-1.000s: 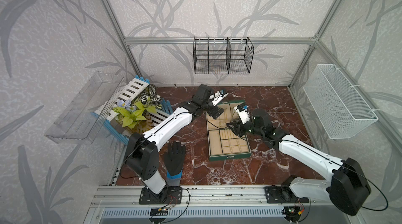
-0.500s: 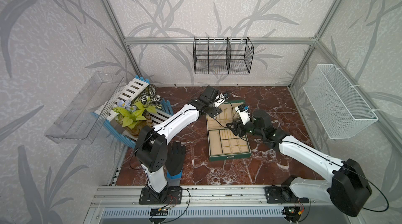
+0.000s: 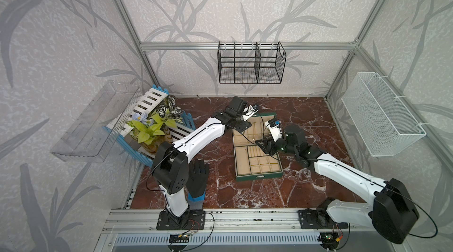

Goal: Put jewelry chain into jewelry box
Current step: Close the fastener on the jewelry box.

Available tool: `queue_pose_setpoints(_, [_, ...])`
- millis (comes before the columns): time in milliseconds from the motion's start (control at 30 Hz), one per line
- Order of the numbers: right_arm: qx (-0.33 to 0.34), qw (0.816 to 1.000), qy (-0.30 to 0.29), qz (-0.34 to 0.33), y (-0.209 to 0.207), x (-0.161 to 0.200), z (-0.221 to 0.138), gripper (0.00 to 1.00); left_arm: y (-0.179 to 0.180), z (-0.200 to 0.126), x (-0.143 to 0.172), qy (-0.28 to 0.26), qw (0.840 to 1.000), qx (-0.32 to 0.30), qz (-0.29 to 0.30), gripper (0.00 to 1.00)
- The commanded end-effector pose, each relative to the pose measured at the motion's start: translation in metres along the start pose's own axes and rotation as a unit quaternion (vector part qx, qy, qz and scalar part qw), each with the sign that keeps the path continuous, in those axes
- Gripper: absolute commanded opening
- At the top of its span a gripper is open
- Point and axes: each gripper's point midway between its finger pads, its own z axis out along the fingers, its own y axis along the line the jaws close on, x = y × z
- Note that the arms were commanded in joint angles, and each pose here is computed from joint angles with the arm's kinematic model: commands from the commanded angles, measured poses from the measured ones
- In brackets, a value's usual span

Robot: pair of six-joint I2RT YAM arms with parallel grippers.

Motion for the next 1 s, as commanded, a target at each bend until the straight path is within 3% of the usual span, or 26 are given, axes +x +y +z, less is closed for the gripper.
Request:
queue_pose_setpoints(0, [0.004,1.0,-0.019,-0.001,0.0,-0.008,-0.006,0.6,-0.003,0.003,-0.008,-0.016,1.0,0.007,-0.009,0.75])
queue_pose_setpoints(267, [0.009,1.0,-0.02,0.002,-0.001,-0.005,-0.008,0.6,-0.009,0.012,0.005,0.01,1.0,0.014,0.006,0.69])
queue_pose_setpoints(400, [0.011,1.0,-0.022,0.003,-0.002,-0.005,-0.009,0.6,-0.008,0.014,0.012,0.023,1.0,0.006,0.017,0.61])
queue_pose_setpoints(633, [0.015,1.0,-0.026,0.002,-0.003,-0.007,-0.01,0.6,-0.011,0.014,0.011,0.013,1.0,0.011,0.016,0.53])
queue_pose_setpoints(967, [0.033,0.999,-0.029,0.006,-0.01,-0.003,-0.015,0.6,-0.025,0.015,0.048,0.039,0.996,0.006,0.083,0.48])
